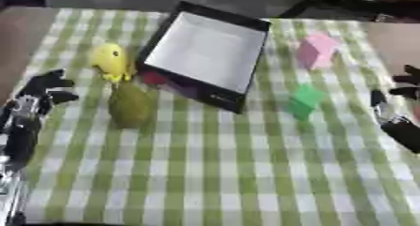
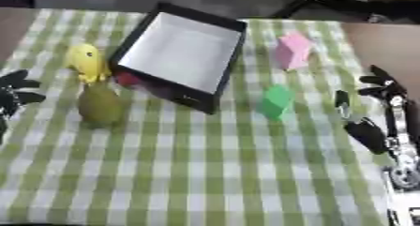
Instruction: Pick up objects on the table and place them in the box.
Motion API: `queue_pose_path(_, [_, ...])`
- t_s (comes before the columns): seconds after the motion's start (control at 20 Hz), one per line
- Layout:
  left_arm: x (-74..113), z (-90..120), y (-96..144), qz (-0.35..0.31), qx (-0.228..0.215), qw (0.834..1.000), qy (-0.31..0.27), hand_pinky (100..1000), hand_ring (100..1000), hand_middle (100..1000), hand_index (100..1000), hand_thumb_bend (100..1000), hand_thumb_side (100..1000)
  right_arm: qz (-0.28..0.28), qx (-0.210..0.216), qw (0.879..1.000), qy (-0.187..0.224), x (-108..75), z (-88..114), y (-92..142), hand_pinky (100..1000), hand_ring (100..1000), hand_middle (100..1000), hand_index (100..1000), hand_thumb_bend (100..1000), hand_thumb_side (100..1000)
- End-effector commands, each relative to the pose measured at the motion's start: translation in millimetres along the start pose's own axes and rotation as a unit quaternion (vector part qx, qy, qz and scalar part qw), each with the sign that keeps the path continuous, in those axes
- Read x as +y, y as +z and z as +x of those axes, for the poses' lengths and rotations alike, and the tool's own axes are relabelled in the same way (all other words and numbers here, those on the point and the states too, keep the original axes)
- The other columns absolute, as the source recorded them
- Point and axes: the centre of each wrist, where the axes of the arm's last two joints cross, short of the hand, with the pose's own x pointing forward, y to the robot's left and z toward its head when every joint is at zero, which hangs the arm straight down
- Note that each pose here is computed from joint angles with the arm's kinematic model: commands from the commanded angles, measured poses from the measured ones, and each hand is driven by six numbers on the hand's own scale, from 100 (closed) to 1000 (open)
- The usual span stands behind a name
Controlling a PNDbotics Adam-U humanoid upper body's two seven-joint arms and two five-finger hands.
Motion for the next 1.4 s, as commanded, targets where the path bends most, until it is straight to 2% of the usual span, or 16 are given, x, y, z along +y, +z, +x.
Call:
queue_pose_path(0.05, [44.4,18.4,-16.8,-0.011,-0.022,0.994,-0.106,821,670,720,908,343,862,-0.005,-0.006,1.000,0.011,-9.6,1.0,-3.4,812,693,742,923,278,517])
queue_pose_path(0.2, [87.9,33.1,-43.1,-0.071,-0.013,0.974,-0.217,820,705,763,948,307,784,-0.001,-0.004,1.000,0.014,-10.3,-0.3,-2.4,812,693,743,923,271,518])
queue_pose_path(0.25, [100.2,35.7,-52.0,-0.094,-0.003,0.965,-0.245,819,709,767,951,103,942,0.000,-0.003,1.000,0.014,-10.2,-0.5,-2.2,812,693,743,923,288,511])
queue_pose_path(0.3, [113.3,39.2,-61.4,-0.118,0.010,0.954,-0.277,818,717,772,952,318,713,0.002,-0.003,1.000,0.014,-10.0,-0.7,-2.0,812,693,743,923,269,519])
queue_pose_path(0.45, [143.7,43.0,-89.7,-0.190,0.052,0.919,-0.343,815,726,777,949,338,665,0.008,-0.002,1.000,0.016,-9.7,-2.1,-0.5,812,693,743,924,266,520])
queue_pose_path(0.5, [149.7,42.6,-99.0,-0.216,0.068,0.904,-0.363,812,739,787,947,391,638,0.010,0.000,1.000,0.017,-9.8,-2.9,0.3,812,693,743,924,263,521])
queue_pose_path(0.55, [152.7,40.7,-109.2,-0.242,0.084,0.889,-0.380,812,740,788,948,394,639,0.011,0.001,1.000,0.017,-9.9,-3.6,1.1,812,693,743,924,263,521])
queue_pose_path(0.65, [151.2,32.5,-125.6,-0.283,0.105,0.868,-0.395,812,744,792,950,406,641,0.013,0.003,1.000,0.017,-9.6,-4.7,2.5,812,693,743,924,260,522])
queue_pose_path(0.7, [146.7,28.7,-133.9,-0.300,0.109,0.860,-0.399,813,747,795,948,442,636,0.014,0.004,1.000,0.016,-9.4,-5.1,3.0,812,693,743,924,258,524])
queue_pose_path(0.9, [120.9,13.7,-157.1,-0.368,0.116,0.823,-0.417,817,750,799,951,510,639,0.014,0.007,1.000,0.014,-9.3,-6.4,4.4,812,693,742,924,254,524])
queue_pose_path(1.05, [102.9,5.7,-166.8,-0.407,0.115,0.800,-0.427,814,752,799,949,506,625,0.014,0.010,1.000,0.012,-9.1,-7.4,5.5,812,693,742,924,250,526])
queue_pose_path(1.2, [90.0,1.0,-172.5,-0.412,0.112,0.793,-0.436,806,748,796,946,487,598,0.015,0.010,1.000,0.011,-8.7,-7.6,5.8,812,693,742,924,247,528])
queue_pose_path(1.4, [73.7,-3.9,-177.5,-0.369,0.114,0.803,-0.454,788,740,789,941,465,558,0.016,0.010,1.000,0.010,-7.9,-7.2,5.6,812,693,743,924,242,528])
